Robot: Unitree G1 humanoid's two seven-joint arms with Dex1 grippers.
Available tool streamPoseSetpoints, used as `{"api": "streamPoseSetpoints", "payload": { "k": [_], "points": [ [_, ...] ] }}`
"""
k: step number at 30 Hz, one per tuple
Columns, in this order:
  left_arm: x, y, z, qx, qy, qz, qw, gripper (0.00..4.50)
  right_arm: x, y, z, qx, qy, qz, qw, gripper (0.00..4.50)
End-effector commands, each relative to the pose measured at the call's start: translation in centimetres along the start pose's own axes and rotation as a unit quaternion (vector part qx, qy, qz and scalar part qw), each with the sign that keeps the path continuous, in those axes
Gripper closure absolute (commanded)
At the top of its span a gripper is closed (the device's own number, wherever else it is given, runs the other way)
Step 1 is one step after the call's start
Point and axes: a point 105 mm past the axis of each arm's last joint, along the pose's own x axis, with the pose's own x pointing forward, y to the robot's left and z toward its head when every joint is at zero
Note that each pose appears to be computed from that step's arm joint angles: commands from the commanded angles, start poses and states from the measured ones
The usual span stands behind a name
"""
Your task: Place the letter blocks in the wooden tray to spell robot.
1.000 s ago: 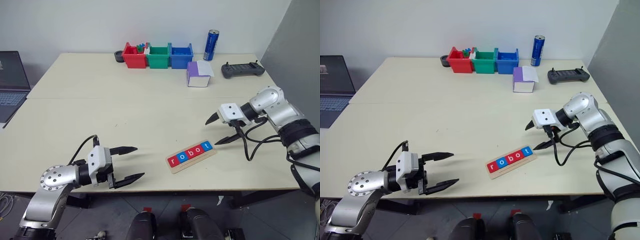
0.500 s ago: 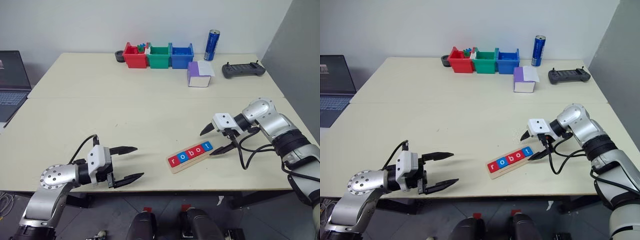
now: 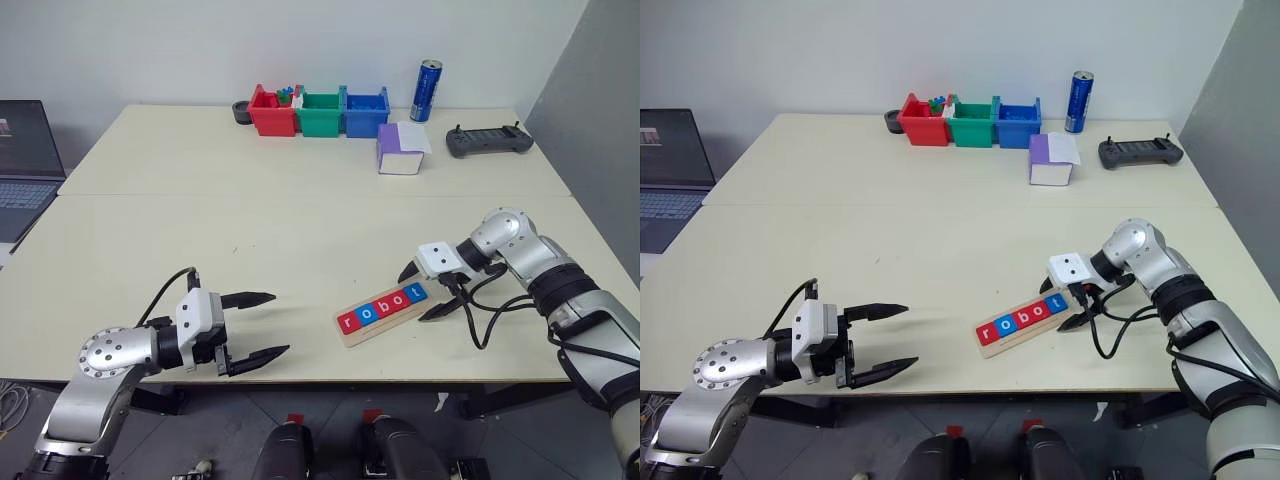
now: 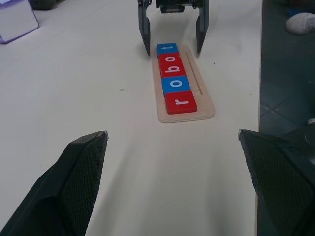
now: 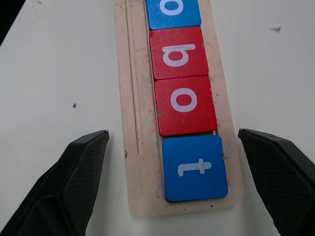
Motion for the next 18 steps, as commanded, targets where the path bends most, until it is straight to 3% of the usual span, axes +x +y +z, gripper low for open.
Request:
{"api": "streamPoseSetpoints", "payload": {
  "k": [1, 10, 15, 18],
  "points": [
    [0.1, 0.1, 1.9, 0.023, -0.011, 0.003, 1.0, 0.0, -0.9, -0.3, 0.6, -0.022, 0.008, 0.018, 1.0, 0.02],
    [0.7, -0.3, 3.7, 0.025, -0.012, 0.003, 1.0, 0.0, -0.4, -0.5, 0.1, -0.013, 0.019, 0.023, 0.999, 0.02],
    [1.0, -0.3, 4.3, 0.025, -0.011, 0.003, 1.0, 0.0, -0.3, -0.6, -0.1, -0.005, 0.021, 0.014, 1.0, 1.09],
    [1.1, -0.2, 4.8, 0.025, -0.012, 0.002, 1.0, 0.0, -0.3, -0.7, -0.3, 0.007, 0.023, 0.004, 1.0, 1.08]
  ]
}}
